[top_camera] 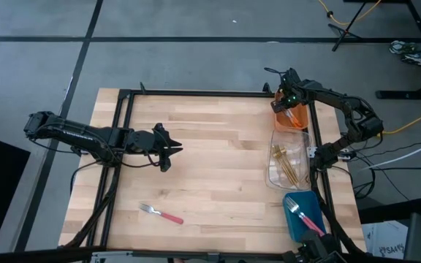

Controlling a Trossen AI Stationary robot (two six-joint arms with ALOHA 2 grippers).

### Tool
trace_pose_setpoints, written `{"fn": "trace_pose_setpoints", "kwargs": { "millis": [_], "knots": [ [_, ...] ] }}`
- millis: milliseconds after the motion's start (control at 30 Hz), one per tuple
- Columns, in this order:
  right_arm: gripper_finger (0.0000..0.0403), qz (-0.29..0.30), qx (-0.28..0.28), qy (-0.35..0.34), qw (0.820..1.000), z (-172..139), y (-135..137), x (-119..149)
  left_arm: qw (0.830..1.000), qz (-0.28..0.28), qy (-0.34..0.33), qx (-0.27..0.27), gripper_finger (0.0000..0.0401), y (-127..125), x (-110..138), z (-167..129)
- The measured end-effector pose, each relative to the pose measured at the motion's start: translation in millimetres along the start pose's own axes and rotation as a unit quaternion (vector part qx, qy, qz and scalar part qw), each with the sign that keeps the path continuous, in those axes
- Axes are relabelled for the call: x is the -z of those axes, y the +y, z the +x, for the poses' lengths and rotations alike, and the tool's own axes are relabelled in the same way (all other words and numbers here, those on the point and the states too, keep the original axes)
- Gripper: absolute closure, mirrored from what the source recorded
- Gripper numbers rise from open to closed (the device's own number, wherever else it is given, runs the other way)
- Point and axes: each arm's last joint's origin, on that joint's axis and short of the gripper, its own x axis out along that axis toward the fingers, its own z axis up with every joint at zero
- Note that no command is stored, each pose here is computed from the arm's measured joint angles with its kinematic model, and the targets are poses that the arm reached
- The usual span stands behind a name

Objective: Sort silverware by color (type)
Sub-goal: Put the orange fork into the orange bin, then put the pink fork into the blue bin

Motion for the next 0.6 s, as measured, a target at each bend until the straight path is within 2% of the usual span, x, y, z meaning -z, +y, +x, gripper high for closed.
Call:
{"fn": "trace_pose_setpoints", "kwargs": {
  "millis": [367, 600],
  "knots": [
    [0.0344, 0.002, -0.01, -0.011, 1.0, -0.3, 0.6, -2.3, 1.0, 0.0, 0.0, 0.0, 0.0324, 0.0, 0.0, 0.0],
    [0.0336, 0.002, -0.01, -0.01, 1.0, -0.3, 0.6, -2.2, 1.0, 0.0, 0.0, 0.0, 0.0324, 0.0, 0.0, 0.0]
  ]
}}
